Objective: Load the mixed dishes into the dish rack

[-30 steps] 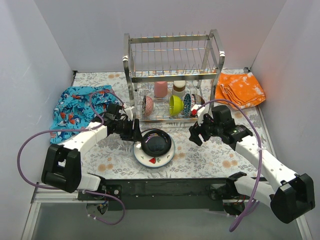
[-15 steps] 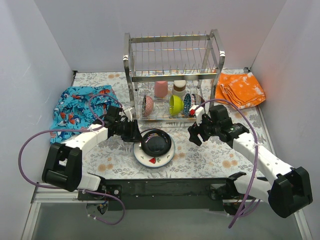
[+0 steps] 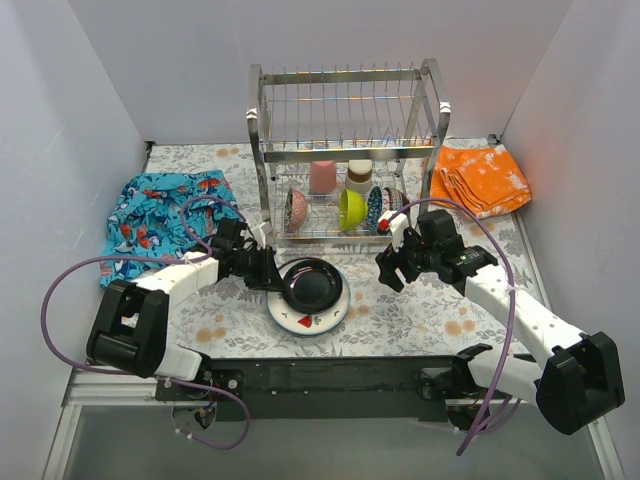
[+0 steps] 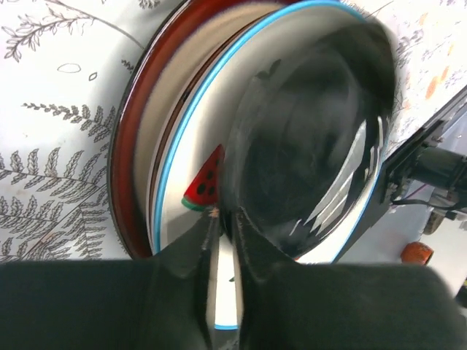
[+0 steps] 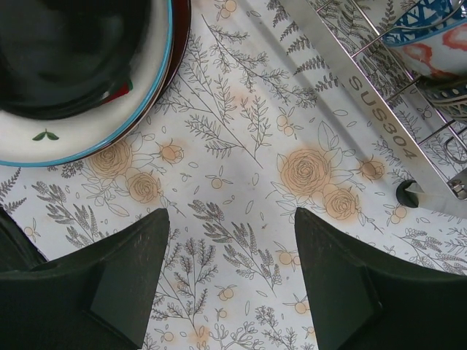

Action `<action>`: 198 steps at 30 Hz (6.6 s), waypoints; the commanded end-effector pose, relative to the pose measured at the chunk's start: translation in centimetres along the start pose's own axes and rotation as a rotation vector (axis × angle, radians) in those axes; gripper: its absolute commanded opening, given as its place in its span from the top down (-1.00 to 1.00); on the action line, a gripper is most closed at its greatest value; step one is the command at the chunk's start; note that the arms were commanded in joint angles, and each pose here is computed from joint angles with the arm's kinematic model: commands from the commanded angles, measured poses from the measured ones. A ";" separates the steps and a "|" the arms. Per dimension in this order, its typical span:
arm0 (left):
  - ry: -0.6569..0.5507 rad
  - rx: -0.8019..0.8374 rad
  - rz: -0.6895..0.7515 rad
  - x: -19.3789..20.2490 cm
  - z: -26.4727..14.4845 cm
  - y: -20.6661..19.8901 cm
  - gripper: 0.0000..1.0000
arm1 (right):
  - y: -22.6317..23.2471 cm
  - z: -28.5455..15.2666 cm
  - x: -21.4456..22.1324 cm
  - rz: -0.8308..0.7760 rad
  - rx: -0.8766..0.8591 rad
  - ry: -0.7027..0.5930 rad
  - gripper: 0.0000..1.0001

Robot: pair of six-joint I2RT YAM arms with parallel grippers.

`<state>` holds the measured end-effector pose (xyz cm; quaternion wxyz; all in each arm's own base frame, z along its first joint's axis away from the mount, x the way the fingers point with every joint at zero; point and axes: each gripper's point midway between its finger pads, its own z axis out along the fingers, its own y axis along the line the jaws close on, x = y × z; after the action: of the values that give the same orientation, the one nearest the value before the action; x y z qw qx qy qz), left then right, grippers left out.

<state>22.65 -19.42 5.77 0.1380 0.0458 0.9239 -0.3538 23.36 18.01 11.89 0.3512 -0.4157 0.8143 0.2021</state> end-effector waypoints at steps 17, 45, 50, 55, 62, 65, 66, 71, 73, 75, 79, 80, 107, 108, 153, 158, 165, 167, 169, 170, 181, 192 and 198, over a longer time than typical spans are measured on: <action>-0.097 0.107 0.285 -2.8 -5.3 -5.1 1.00 | -0.1 -1.2 -8.8 -0.008 -0.045 -0.180 -0.51; -0.301 0.257 0.564 -3.3 -10.1 -10.2 1.00 | 9.6 1.9 -14.6 0.051 -0.488 -0.257 -0.45; -0.320 0.253 0.571 -3.0 -10.2 -10.0 1.00 | 10.7 2.3 -14.9 0.079 -0.558 -0.249 0.08; -0.367 0.206 0.561 -3.9 -10.4 -9.6 0.67 | 10.3 2.1 -15.4 0.065 -0.518 -0.245 0.97; -0.728 -0.200 0.612 -13.5 -18.6 -9.2 -0.32 | 6.9 -1.8 -18.3 -0.133 -0.286 -0.246 0.97; -0.974 -0.334 0.638 -17.2 -23.6 -10.0 -0.56 | 5.0 -4.5 -20.6 -0.217 -0.155 -0.279 0.97; -1.050 -0.358 0.630 -17.9 -25.0 -10.2 -0.57 | 4.2 -6.2 -22.4 -0.233 -0.100 -0.299 0.97; -1.201 -0.360 0.625 -18.9 -27.5 -11.2 0.48 | 4.1 -11.6 -27.7 -0.278 -0.034 -0.435 0.97; -1.217 -0.401 0.563 -19.2 -27.4 -9.9 1.00 | 4.4 -14.5 -29.6 -0.270 -0.003 -0.532 0.97; -1.226 -0.466 0.443 -20.2 -27.4 -7.8 1.00 | 3.6 -18.1 -32.0 -0.186 0.090 -0.681 0.97; -1.168 -0.576 0.261 -22.9 -28.0 -2.5 1.00 | 0.9 -23.0 -34.8 -0.128 0.291 -0.833 0.97; -1.098 -0.601 0.235 -22.7 -26.6 -1.3 1.00 | 0.1 -25.2 -36.1 -0.124 0.355 -0.889 0.97; -0.728 -0.039 0.282 -19.9 -8.8 -6.0 1.00 | -14.1 -27.7 -34.3 0.132 1.304 -0.751 0.97; -0.736 -0.028 0.288 -19.8 -9.1 -6.5 1.00 | -14.2 -27.4 -34.2 0.119 1.303 -0.739 0.97; -0.765 -0.015 0.238 -17.3 -8.5 -6.3 1.00 | -20.7 -18.3 -29.1 0.159 1.334 -0.313 0.97; -0.776 -0.011 0.234 -17.1 -8.4 -6.0 1.00 | -20.6 -17.8 -29.0 0.174 1.285 -0.314 0.97; -0.780 -0.014 0.232 -16.4 -8.2 -5.6 1.00 | -21.0 -17.7 -29.0 0.208 1.213 -0.320 0.97; -0.780 -0.012 0.226 -16.3 -8.2 -5.6 1.00 | -21.0 -17.7 -28.9 0.208 1.212 -0.318 0.97; -0.779 -0.008 0.221 -16.2 -8.2 -5.6 1.00 | -20.9 -17.7 -28.8 0.211 1.204 -0.315 0.97; -0.775 -0.007 0.218 -16.2 -8.1 -5.5 1.00 | -20.8 -17.6 -28.7 0.211 1.200 -0.312 0.97; -0.774 0.009 0.221 -16.7 -7.9 -5.9 1.00 | -21.0 -19.2 -29.6 0.203 1.241 -0.338 0.97; -0.753 0.034 0.208 -16.9 -7.4 -6.3 1.00 | -21.2 -22.5 -30.2 0.161 1.359 -0.395 0.97; -0.752 0.035 0.210 -17.0 -7.4 -6.3 1.00 | -21.2 -22.0 -29.5 0.159 1.351 -0.378 0.97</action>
<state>36.47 -16.75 16.94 0.4902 -0.0225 0.8179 -0.3003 45.55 10.62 44.92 0.6365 -0.0403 0.7366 -0.2252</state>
